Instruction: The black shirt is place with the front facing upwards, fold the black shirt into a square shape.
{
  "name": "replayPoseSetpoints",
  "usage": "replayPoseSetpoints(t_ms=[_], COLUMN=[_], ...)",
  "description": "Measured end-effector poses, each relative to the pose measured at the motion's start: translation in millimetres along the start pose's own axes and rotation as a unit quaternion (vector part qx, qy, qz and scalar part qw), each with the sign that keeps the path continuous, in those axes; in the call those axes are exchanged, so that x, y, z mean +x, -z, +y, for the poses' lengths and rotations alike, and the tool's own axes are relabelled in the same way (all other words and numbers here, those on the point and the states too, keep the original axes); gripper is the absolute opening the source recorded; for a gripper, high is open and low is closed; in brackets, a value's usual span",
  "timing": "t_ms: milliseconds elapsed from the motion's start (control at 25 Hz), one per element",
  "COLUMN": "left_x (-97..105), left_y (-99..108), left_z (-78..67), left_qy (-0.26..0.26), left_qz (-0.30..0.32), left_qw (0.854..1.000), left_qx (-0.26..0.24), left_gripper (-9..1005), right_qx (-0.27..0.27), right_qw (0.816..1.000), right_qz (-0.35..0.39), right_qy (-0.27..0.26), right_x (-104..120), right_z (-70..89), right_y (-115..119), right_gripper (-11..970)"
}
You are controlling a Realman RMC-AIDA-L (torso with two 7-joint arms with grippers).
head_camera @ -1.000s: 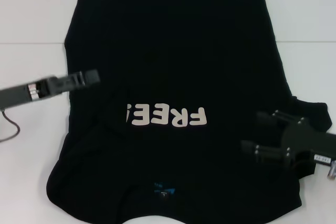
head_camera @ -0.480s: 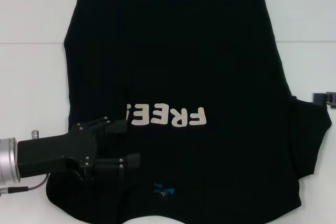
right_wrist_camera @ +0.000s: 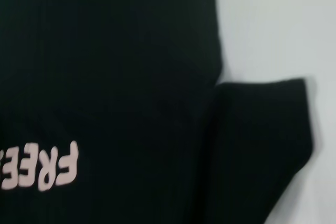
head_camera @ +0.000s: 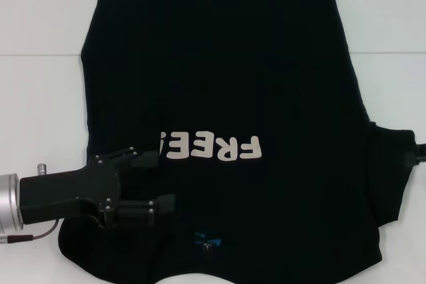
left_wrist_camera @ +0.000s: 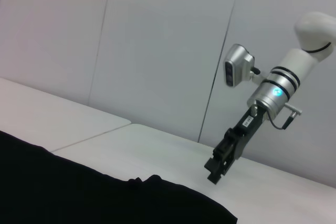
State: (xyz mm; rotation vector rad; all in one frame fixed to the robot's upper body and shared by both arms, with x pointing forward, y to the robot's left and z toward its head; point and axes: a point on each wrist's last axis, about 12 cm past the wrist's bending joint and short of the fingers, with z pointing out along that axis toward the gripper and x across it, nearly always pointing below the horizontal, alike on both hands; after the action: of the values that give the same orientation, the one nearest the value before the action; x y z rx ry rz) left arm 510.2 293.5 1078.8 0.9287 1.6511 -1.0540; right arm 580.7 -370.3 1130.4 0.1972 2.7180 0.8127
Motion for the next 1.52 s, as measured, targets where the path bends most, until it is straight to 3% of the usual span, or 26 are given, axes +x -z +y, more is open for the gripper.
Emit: replayPoseSetpoints(t_ms=[760,1160,1240,1520], left_x=[1.3,0.8,0.7,0.4], left_y=[2.0,1.3,1.2,1.2], left_z=[0.6,0.7,0.7,0.9], left_qy=[0.005,0.005,0.006,0.006], left_qz=[-0.001,-0.006,-0.007,-0.007], left_qw=[1.000,1.000,1.000,1.000], left_qx=[-0.009,-0.011,-0.011,-0.011], left_gripper=[949,949,950,950], right_qx=[-0.016,0.004,0.006,0.008], right_qw=[0.999,0.999,0.999,0.999], right_qz=[0.027,0.022,0.021,0.021], right_qy=[0.023,0.041,0.039,0.040], right_x=[0.5,-3.3,-2.8,-2.1], right_z=[13.0,14.3,12.9,11.6], right_y=[-37.3,-41.0,-40.8,-40.8], right_gripper=[817,812,569,433])
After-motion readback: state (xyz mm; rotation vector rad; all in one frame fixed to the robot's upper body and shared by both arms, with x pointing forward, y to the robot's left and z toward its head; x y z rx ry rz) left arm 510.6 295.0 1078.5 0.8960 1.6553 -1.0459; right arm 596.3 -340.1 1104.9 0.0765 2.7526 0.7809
